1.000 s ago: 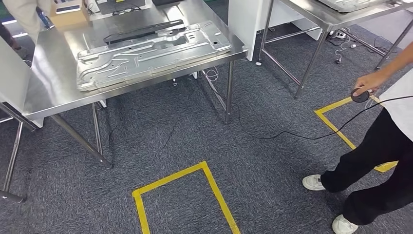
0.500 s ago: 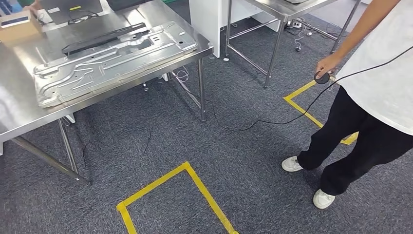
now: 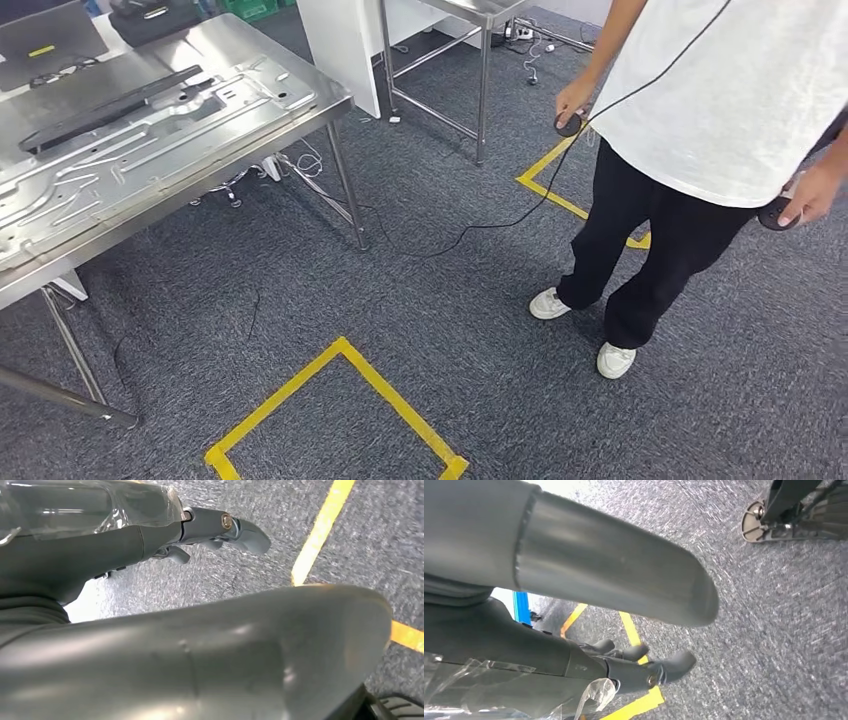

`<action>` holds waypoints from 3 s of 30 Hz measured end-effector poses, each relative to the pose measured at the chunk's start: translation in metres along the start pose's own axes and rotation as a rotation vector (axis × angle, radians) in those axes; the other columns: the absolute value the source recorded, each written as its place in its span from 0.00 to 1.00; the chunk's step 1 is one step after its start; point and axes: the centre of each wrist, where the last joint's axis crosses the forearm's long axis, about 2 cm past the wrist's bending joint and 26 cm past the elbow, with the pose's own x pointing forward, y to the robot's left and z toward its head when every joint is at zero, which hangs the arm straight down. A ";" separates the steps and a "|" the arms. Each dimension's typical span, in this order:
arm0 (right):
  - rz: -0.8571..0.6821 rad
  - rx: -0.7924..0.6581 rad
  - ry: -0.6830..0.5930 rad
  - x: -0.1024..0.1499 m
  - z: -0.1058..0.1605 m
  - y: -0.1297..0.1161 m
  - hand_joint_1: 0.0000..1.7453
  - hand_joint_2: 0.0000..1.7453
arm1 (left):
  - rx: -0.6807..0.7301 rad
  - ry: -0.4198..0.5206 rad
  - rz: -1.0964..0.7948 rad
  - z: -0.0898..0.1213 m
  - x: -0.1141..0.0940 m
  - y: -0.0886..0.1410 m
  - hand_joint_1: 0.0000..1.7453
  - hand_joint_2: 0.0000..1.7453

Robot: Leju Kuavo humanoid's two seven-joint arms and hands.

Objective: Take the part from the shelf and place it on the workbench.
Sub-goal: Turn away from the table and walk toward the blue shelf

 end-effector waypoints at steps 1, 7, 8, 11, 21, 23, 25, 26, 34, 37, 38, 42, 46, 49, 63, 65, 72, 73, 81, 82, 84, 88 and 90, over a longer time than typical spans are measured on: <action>0.000 0.000 0.002 0.000 0.000 0.000 0.00 0.00 | 0.000 0.000 0.001 0.000 0.000 0.000 0.00 0.00; -0.006 -0.002 0.022 0.000 0.000 -0.001 0.00 0.00 | -0.005 0.014 0.015 0.001 -0.006 -0.003 0.00 0.00; -0.009 -0.002 0.025 0.000 0.000 -0.001 0.00 0.00 | -0.005 0.013 0.019 0.001 -0.006 -0.003 0.00 0.00; -0.020 0.003 0.026 0.001 0.000 0.002 0.00 0.00 | 0.003 0.004 0.026 0.001 -0.005 -0.001 0.00 0.00; -0.035 0.001 0.033 0.000 0.000 0.000 0.00 0.00 | 0.005 -0.003 0.026 0.000 -0.002 -0.001 0.00 0.00; -0.040 -0.001 0.034 0.000 0.000 0.000 0.00 0.00 | 0.005 -0.005 0.027 0.000 -0.001 -0.001 0.00 0.00; -0.044 -0.003 0.034 0.000 0.000 -0.002 0.00 0.00 | 0.004 -0.008 0.023 0.000 0.001 -0.001 0.00 0.00; -0.045 -0.004 0.034 0.000 0.000 -0.002 0.00 0.00 | 0.005 -0.009 0.022 0.000 0.001 -0.001 0.00 0.00; -0.053 -0.008 0.044 0.000 -0.001 -0.003 0.00 0.00 | 0.007 -0.016 0.020 -0.001 0.005 -0.001 0.00 0.00; -0.058 -0.008 0.049 0.001 -0.001 -0.003 0.00 0.00 | 0.005 -0.007 0.020 0.000 0.000 -0.002 0.00 0.00; -0.059 -0.008 0.051 0.000 -0.001 -0.003 0.00 0.00 | 0.004 -0.006 0.019 0.000 -0.001 -0.002 0.00 0.00; -0.061 -0.005 0.056 0.000 -0.001 -0.002 0.00 0.00 | 0.005 -0.008 0.018 0.000 0.001 -0.002 0.00 0.00; -0.065 -0.007 0.066 -0.003 0.000 -0.003 0.00 0.00 | 0.007 -0.010 0.022 0.000 0.002 -0.002 0.00 0.00; -0.070 -0.010 0.066 -0.002 -0.001 -0.003 0.00 0.00 | 0.006 -0.009 0.020 0.000 0.001 -0.003 0.00 0.00; -0.071 -0.011 0.064 -0.001 -0.001 -0.003 0.00 0.00 | 0.008 -0.013 0.020 0.000 0.004 -0.003 0.00 0.00; -0.073 -0.013 0.061 0.000 -0.001 -0.003 0.00 0.00 | 0.007 -0.012 0.020 0.000 0.003 -0.004 0.00 0.00; -0.081 -0.013 0.062 0.000 -0.001 -0.002 0.00 0.00 | 0.006 -0.006 0.024 0.001 0.001 -0.004 0.00 0.00; -0.083 -0.013 0.062 0.000 -0.001 -0.002 0.00 0.00 | 0.006 -0.006 0.027 0.000 0.001 -0.004 0.00 0.00; -0.096 -0.018 0.069 -0.002 -0.001 -0.003 0.00 0.00 | 0.007 -0.008 0.038 0.000 0.004 -0.004 0.00 0.00; -0.094 -0.018 0.069 -0.001 -0.001 -0.003 0.00 0.00 | 0.006 -0.006 0.039 0.000 0.003 -0.004 0.00 0.00; -0.091 -0.017 0.069 -0.002 -0.001 -0.003 0.00 0.00 | 0.004 -0.006 0.039 0.000 0.003 -0.004 0.00 0.00; -0.087 -0.019 0.068 -0.002 -0.001 -0.004 0.00 0.00 | 0.000 -0.010 0.031 0.000 0.005 -0.004 0.00 0.00; -0.088 -0.019 0.069 -0.002 -0.001 -0.004 0.00 0.00 | -0.001 -0.011 0.028 0.000 0.005 -0.004 0.00 0.00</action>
